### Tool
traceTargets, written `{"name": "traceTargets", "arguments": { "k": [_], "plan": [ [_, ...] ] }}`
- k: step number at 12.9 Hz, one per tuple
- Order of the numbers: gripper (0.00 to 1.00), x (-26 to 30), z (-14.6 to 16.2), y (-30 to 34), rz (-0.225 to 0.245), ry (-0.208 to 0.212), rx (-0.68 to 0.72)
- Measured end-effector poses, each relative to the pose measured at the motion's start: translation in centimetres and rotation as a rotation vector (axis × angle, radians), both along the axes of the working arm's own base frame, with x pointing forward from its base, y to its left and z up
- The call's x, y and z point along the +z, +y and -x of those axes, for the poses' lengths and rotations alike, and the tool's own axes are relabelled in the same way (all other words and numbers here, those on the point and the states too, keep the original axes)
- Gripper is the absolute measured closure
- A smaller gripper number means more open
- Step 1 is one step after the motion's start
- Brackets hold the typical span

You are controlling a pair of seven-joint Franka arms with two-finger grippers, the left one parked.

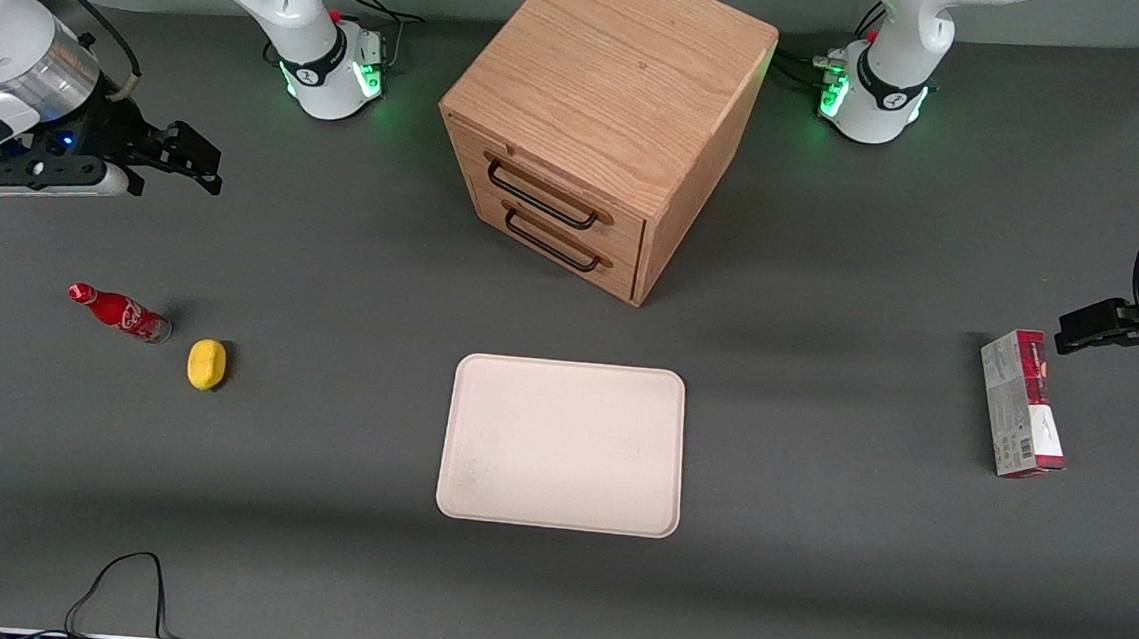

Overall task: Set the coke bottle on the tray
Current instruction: 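Move the right gripper down toward the red Coca-Cola bottle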

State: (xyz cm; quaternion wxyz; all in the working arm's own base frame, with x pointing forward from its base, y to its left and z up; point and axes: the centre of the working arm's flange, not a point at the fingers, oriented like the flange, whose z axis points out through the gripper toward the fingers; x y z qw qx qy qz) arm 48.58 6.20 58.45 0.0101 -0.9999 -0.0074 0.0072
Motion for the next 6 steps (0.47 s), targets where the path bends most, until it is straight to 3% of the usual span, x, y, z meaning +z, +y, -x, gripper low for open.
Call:
{"name": "traceTargets", "arguments": {
  "k": [6],
  "plan": [
    [0.0, 0.5, -0.7, -4.2, -0.013, 0.005, -0.014]
  ]
}}
